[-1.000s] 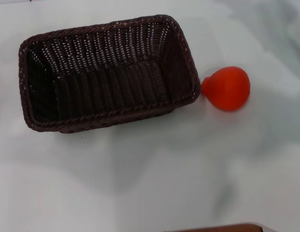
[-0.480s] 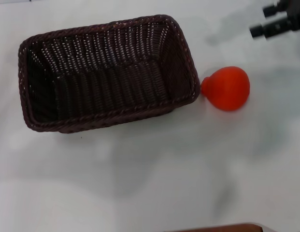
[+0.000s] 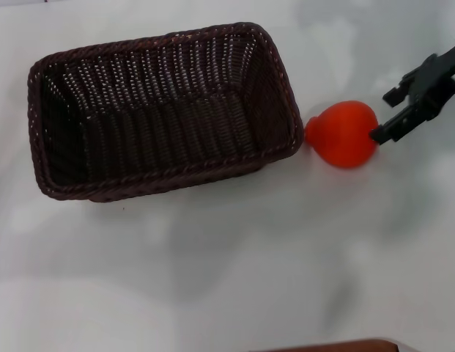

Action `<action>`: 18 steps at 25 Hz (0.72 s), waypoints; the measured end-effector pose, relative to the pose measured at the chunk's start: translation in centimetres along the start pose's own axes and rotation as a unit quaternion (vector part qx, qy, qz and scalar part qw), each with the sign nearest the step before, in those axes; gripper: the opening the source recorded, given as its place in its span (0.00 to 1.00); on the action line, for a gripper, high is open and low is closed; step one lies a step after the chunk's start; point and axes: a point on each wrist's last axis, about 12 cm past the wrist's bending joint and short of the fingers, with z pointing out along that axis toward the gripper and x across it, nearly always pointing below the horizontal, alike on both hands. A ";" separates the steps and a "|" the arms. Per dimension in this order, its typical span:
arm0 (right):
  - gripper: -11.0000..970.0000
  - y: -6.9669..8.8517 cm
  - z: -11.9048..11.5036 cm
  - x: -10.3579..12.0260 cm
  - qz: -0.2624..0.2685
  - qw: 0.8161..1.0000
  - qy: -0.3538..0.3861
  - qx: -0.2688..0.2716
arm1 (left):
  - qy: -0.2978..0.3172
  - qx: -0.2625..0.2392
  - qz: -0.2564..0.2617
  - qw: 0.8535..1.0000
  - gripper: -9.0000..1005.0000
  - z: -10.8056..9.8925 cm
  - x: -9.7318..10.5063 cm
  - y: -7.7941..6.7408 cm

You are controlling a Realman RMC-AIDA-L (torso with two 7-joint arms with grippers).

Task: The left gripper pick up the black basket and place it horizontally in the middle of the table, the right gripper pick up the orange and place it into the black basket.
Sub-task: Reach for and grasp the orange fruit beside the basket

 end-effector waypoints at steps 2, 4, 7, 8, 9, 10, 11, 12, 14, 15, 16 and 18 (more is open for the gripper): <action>0.95 -0.1 1.2 0.3 -0.002 1.000 -0.004 0.003 | -0.002 0.000 0.000 1.000 0.90 0.0 0.0 0.0; 0.95 -0.3 2.4 0.5 -0.005 1.000 -0.001 0.006 | -0.003 0.001 -0.001 1.000 0.90 0.0 0.0 0.0; 0.95 -0.4 4.3 0.7 -0.007 1.000 -0.010 0.003 | -0.004 0.002 -0.004 1.000 0.90 0.0 0.1 -0.1; 0.95 -0.4 4.8 0.8 -0.008 1.000 -0.016 -0.002 | -0.004 0.002 -0.005 1.000 0.90 0.1 0.2 -0.1; 0.90 -0.4 5.2 0.9 -0.008 1.000 -0.020 -0.007 | -0.004 0.002 -0.006 1.000 0.90 0.1 0.2 -0.1; 0.84 -0.4 5.6 0.9 -0.009 1.000 -0.023 -0.010 | -0.004 0.002 -0.006 1.000 0.90 0.1 0.2 -0.1; 0.79 -0.4 5.7 0.9 -0.009 1.000 -0.024 -0.011 | -0.004 0.003 -0.006 1.000 0.90 0.1 0.2 -0.1; 0.75 -0.4 5.9 1.0 -0.009 1.000 -0.023 -0.013 | -0.004 0.003 -0.006 1.000 0.90 0.1 0.2 -0.1; 0.67 -0.4 5.9 1.2 -0.010 1.000 -0.015 -0.013 | -0.004 0.003 -0.006 1.000 0.90 0.1 0.2 -0.1; 0.63 -0.4 5.9 1.2 -0.010 1.000 -0.010 -0.011 | -0.004 0.004 -0.006 1.000 0.90 0.1 0.2 -0.1; 0.59 -0.4 5.9 1.3 -0.010 1.000 -0.007 -0.010 | -0.004 0.004 -0.006 1.000 0.90 0.1 0.2 -0.1; 0.53 -0.5 5.8 1.4 -0.010 1.000 -0.003 -0.009 | -0.004 0.004 -0.007 1.000 0.90 0.2 0.3 -0.1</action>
